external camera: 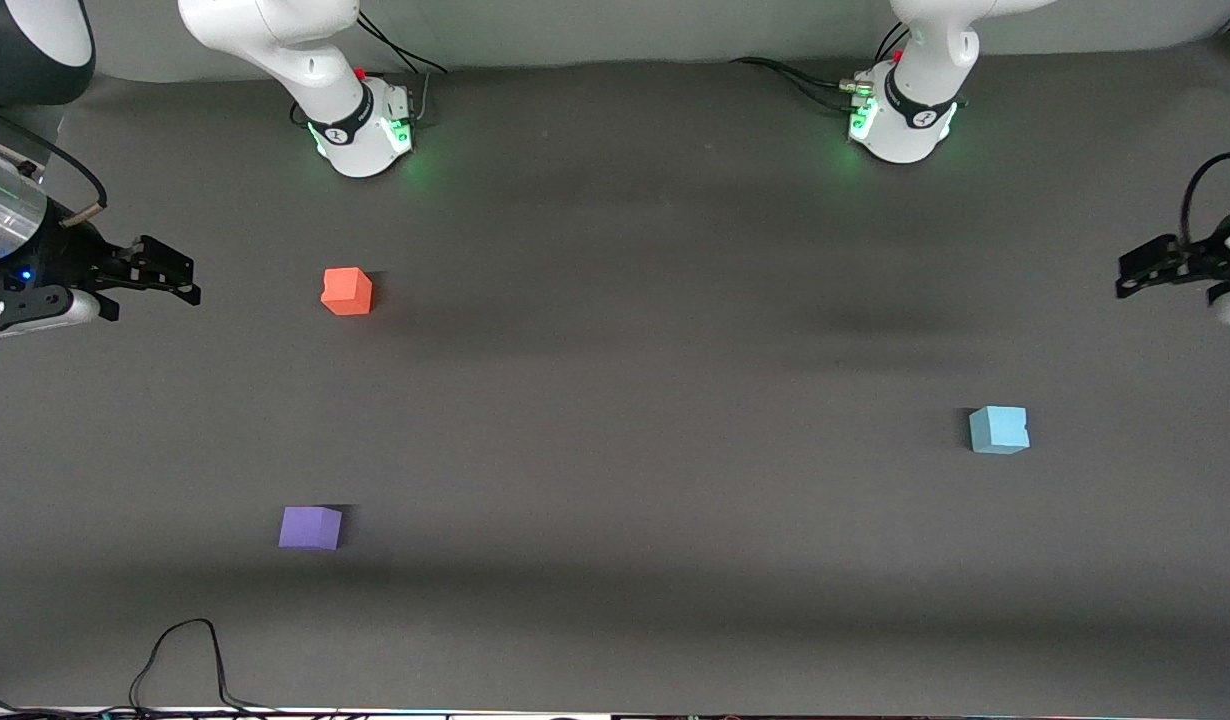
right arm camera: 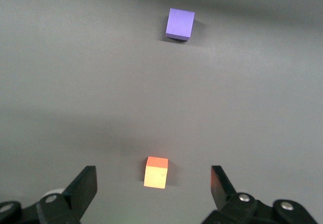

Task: Place blue block between orange and purple blocks
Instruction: 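Move the left gripper over the light-blue cube, then lower the left gripper and close it on the blue cube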

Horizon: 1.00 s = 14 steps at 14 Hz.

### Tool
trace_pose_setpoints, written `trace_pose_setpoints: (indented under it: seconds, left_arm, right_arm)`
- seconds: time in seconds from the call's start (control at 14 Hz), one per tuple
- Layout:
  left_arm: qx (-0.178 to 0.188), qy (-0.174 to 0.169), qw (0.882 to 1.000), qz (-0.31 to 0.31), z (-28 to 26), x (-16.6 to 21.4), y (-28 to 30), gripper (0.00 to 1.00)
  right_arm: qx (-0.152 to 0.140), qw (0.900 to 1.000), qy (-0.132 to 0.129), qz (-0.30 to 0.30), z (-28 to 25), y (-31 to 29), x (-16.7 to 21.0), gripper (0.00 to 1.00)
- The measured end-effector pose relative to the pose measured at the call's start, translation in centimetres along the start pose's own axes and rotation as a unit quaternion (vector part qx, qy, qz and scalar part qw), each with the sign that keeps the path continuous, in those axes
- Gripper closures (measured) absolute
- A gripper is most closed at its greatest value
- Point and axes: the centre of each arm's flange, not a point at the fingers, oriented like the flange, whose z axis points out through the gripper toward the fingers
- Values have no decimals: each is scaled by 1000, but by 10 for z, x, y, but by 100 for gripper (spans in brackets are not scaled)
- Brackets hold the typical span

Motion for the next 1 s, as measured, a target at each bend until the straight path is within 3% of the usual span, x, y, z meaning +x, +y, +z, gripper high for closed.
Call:
trace_pose_setpoints:
  seconds: [0.64, 1.0]
  left_arm:
    - [-3, 14, 1000, 4, 212, 36, -3, 0]
    - [-4, 24, 1000, 4, 290, 50, -6, 0]
  right_arm:
    - [1, 1000, -8, 0, 6, 0, 1, 0]
    - [1, 1000, -13, 0, 10, 0, 2, 0]
